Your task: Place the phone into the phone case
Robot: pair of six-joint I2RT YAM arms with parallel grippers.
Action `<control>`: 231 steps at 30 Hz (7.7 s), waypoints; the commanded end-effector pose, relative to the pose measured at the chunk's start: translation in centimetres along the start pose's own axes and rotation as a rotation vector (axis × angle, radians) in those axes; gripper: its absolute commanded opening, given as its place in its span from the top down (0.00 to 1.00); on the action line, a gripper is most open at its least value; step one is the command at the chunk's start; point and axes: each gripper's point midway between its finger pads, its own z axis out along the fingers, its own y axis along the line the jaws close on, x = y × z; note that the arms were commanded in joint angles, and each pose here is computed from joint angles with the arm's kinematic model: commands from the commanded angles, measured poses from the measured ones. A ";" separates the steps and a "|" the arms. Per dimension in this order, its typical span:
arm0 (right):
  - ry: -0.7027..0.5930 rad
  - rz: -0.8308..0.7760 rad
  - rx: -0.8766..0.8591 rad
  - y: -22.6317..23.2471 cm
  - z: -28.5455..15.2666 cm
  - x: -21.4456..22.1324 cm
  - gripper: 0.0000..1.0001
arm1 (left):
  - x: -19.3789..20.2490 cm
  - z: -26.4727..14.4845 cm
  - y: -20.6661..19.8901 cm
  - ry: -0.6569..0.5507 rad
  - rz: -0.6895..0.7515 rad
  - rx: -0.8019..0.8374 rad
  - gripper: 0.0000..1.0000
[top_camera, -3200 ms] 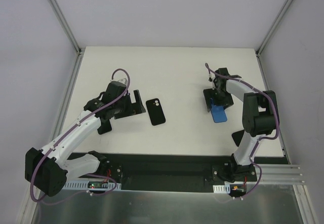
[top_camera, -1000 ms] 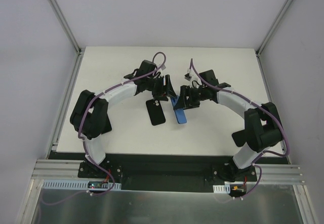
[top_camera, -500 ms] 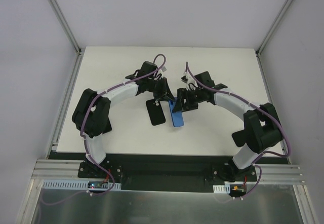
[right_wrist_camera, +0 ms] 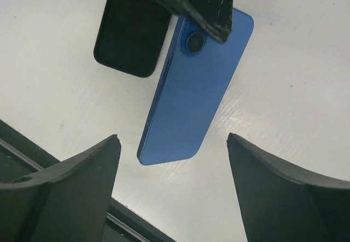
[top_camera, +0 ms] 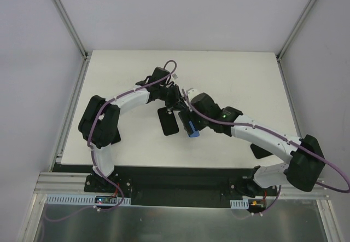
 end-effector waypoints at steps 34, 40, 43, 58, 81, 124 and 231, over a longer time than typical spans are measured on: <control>0.096 -0.585 0.732 -0.3 1.0 1.2 0.92 | -0.5 -2.7 -1.6 -0.049 -0.158 -0.047 1.00; 0.095 -0.621 0.786 -0.7 0.8 1.1 0.98 | -0.3 -2.8 -1.5 -0.046 -0.156 -0.051 0.96; 0.079 -0.623 0.802 -0.9 0.2 0.7 0.98 | -0.5 -3.2 -1.7 -0.064 -0.134 -0.051 0.77; 0.005 -0.472 0.642 -0.4 -2.2 0.1 0.98 | -6.5 -13.4 -0.5 -0.354 -0.007 -0.116 0.24; -0.161 0.480 -0.270 1.1 0.8 -5.4 0.98 | -3.0 -8.1 12.0 -0.192 -0.056 -0.278 0.52; -0.105 0.627 -0.255 0.6 1.3 0.6 0.98 | 6.2 -3.3 10.4 -0.030 -0.093 -0.321 0.57; 0.205 0.529 -0.329 3.4 7.8 4.7 0.61 | 2.7 -2.1 11.5 -0.022 0.046 -0.402 0.71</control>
